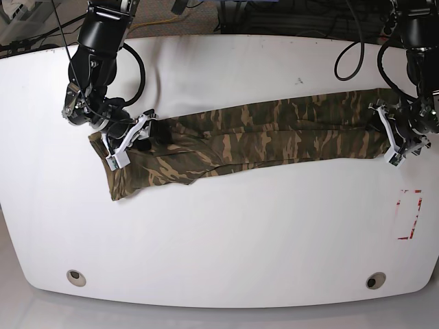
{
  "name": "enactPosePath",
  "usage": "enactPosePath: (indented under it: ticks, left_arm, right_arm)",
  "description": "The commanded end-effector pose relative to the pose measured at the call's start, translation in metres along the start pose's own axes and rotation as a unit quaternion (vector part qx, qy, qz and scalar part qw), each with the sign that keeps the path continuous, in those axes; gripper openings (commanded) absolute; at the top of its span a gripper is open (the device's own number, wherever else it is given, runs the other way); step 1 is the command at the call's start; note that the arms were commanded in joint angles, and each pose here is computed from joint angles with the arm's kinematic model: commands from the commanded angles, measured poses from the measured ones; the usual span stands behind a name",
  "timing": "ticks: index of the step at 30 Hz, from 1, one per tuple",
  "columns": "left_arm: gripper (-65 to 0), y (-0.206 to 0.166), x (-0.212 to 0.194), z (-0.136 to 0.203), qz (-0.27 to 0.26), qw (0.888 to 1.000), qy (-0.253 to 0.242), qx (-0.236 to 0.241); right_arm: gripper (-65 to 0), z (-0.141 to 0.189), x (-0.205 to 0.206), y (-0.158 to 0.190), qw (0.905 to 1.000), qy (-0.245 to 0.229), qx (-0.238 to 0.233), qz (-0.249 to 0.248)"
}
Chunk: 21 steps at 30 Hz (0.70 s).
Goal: Fold the T-shirt properly
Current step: 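Pull the strip end with the left gripper away from the right gripper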
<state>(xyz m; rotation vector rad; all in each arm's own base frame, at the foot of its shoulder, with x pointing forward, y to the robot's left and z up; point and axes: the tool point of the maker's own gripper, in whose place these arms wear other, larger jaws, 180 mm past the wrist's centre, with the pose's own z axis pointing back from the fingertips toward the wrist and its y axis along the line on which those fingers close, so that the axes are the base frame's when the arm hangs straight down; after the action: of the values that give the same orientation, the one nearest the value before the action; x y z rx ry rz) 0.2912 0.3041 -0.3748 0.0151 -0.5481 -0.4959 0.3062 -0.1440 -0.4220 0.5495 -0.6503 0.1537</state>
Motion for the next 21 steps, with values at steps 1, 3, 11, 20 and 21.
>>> enactPosePath:
  ticks: [1,3,11,20,21]
  left_arm:
    - [-20.3,0.009,0.010,0.008,-0.008,1.000,-0.016,0.012]
    - [-20.3,0.010,0.009,0.008,-0.007,1.000,-0.015,0.012]
    - [-20.6,0.022,0.002,-0.004,0.029,1.000,-0.004,0.007]
    - [-48.8,0.025,0.003,-0.006,0.036,0.999,-0.004,0.007]
    - [-53.7,0.025,0.004,-0.006,0.036,0.999,-0.005,0.006]
  right_arm:
    - [-27.9,0.001,-0.027,-0.010,0.9975,0.066,-0.025,0.002]
    - [-27.9,0.001,-0.027,-0.010,0.9975,0.066,-0.025,0.002]
    - [-27.9,0.001,-0.028,-0.010,0.9975,0.067,-0.025,0.002]
    - [-27.9,0.002,-0.031,-0.010,0.9973,0.070,-0.025,0.000]
    - [-27.9,0.002,-0.031,-0.010,0.9973,0.070,-0.025,0.000]
